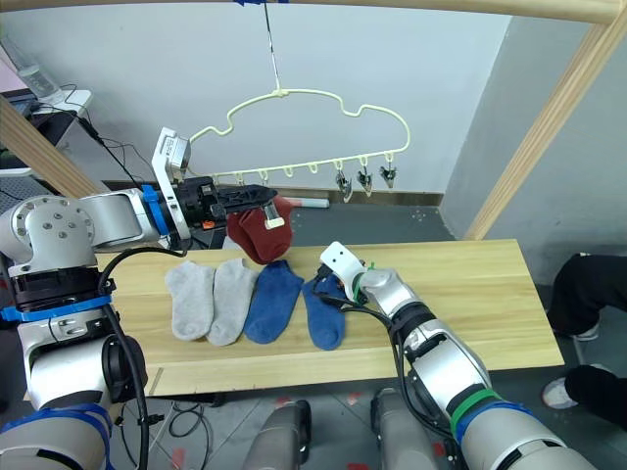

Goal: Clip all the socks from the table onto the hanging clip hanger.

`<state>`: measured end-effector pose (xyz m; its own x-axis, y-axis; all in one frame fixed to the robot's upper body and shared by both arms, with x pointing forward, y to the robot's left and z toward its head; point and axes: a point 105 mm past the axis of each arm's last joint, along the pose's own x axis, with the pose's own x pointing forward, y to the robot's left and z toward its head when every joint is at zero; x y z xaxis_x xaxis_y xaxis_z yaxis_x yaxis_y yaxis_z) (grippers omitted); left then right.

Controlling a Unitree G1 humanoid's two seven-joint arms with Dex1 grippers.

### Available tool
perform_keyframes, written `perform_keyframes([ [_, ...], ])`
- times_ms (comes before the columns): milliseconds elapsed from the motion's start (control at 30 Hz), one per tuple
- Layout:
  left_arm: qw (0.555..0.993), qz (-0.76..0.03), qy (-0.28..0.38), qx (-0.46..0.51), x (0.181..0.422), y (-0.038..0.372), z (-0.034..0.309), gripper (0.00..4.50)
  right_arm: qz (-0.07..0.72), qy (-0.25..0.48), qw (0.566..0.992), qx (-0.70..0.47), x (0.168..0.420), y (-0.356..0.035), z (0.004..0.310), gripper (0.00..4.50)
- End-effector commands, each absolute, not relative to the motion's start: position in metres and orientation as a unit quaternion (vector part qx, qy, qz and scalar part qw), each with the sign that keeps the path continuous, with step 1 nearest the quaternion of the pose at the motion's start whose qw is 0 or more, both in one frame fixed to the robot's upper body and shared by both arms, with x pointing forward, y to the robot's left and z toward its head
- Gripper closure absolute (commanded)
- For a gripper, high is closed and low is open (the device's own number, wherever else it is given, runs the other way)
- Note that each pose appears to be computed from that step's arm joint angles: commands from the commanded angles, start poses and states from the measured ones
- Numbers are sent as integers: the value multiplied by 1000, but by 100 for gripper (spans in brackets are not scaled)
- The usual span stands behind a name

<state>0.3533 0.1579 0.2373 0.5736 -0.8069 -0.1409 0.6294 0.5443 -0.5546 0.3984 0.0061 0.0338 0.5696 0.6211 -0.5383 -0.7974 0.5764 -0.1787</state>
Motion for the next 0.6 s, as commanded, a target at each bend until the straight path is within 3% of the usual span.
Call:
perform_keyframes([
  [33, 852, -433, 198, -218, 346, 154, 239, 441, 404, 193, 867, -220, 403, 11, 41, 54],
  [400, 852, -432, 197, -219, 346, 153, 236, 441, 446, 163, 854, -212, 394, 15, 38, 442],
  [533, 851, -434, 197, -221, 347, 151, 237, 441, 476, 141, 842, -213, 388, 17, 44, 447],
  [600, 852, -428, 199, -228, 350, 152, 234, 441, 519, 103, 829, -179, 376, 18, 67, 447],
])
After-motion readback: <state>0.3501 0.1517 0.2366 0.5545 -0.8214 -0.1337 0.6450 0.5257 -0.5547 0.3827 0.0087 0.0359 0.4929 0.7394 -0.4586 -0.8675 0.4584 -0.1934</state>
